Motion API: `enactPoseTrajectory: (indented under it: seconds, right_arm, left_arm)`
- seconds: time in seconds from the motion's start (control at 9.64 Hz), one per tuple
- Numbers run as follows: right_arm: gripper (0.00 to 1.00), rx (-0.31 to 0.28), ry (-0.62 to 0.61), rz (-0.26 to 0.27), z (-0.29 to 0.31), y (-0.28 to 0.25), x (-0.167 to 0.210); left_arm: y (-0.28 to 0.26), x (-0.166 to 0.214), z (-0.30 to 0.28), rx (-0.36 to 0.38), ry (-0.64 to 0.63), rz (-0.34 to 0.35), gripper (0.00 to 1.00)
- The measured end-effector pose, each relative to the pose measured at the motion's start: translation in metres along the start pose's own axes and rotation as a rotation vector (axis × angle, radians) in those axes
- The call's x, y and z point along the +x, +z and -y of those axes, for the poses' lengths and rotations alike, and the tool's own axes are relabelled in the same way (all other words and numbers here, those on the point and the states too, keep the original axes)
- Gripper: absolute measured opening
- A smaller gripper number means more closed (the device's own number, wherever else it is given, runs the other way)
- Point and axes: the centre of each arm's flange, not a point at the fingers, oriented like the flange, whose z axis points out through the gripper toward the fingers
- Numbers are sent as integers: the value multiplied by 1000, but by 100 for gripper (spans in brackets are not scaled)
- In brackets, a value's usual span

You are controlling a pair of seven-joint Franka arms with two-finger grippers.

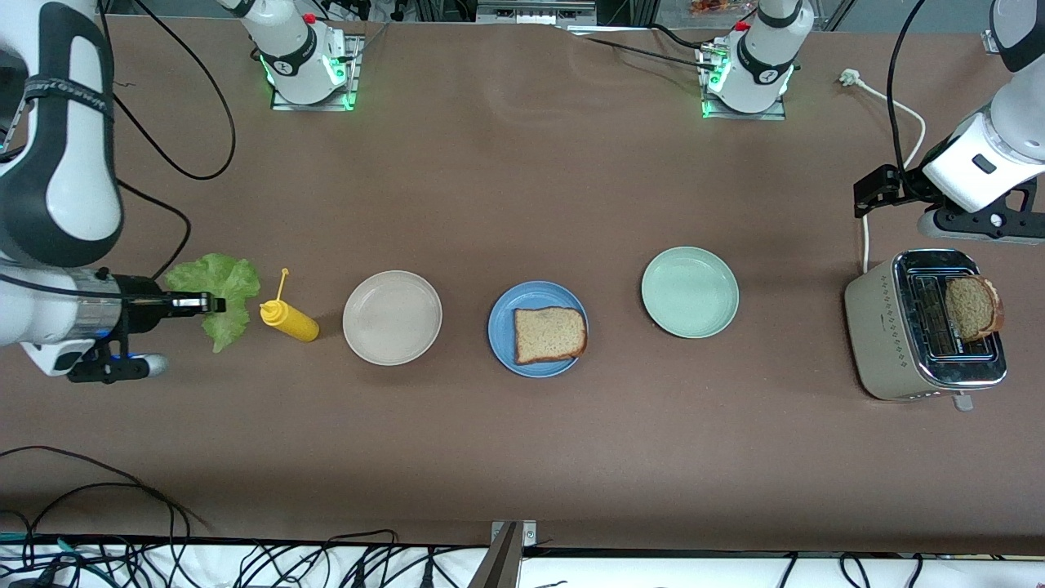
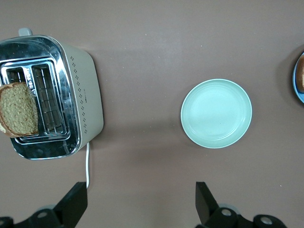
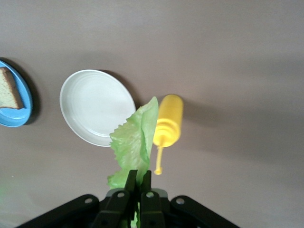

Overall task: Make sandwich in blue plate with both arms
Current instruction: 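Carry the lettuce over the blue plate with the right gripper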

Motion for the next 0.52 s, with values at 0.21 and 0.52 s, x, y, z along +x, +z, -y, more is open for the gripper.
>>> enactPoseTrajectory:
  seconds: [0.21,0.52]
  right_arm:
    - [6,-15,54,4,42,4,-4]
    - [6,-38,133,16,99,18,-10]
  left_arm:
    - [0,0,0,0,0,0,100]
    - [0,0,0,0,0,0,100]
